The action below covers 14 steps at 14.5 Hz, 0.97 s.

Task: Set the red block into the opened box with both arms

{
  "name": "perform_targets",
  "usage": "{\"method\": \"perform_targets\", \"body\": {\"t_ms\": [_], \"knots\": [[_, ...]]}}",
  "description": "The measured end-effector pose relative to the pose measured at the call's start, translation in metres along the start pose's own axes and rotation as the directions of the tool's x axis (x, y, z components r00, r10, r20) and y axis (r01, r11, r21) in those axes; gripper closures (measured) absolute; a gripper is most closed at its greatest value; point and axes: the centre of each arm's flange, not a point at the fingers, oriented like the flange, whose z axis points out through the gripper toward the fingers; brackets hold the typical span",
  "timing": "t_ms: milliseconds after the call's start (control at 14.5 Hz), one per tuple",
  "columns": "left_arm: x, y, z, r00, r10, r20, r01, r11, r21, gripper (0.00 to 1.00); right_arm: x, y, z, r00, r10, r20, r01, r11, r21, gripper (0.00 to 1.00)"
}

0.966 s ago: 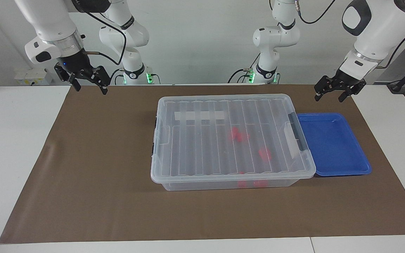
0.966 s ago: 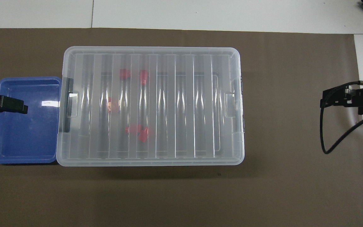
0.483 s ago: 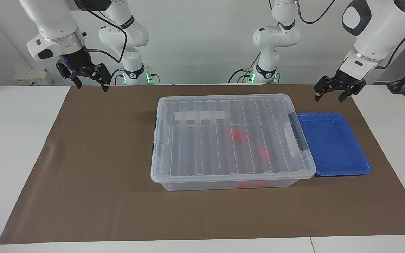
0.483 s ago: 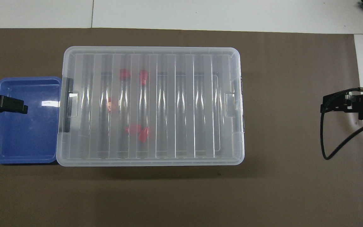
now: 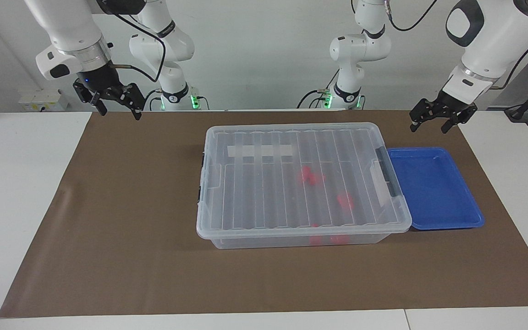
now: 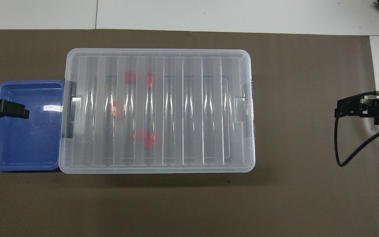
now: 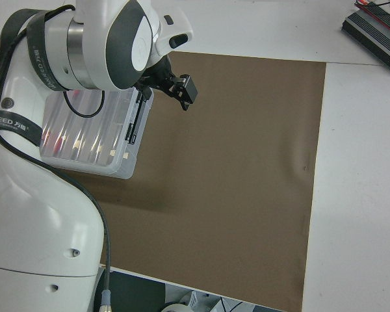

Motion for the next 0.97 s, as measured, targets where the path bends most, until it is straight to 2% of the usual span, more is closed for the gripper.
{"method": "perform_targets", "body": {"t_ms": [966], "knots": [[-0.003,-0.001,0.017,0.999,-0.003,-0.044,0.003,1.0,0.005,0.0,0.0,-0.001,0.001,1.0,-0.004,0.003,0.004,1.0,0.003,0.0]]}}
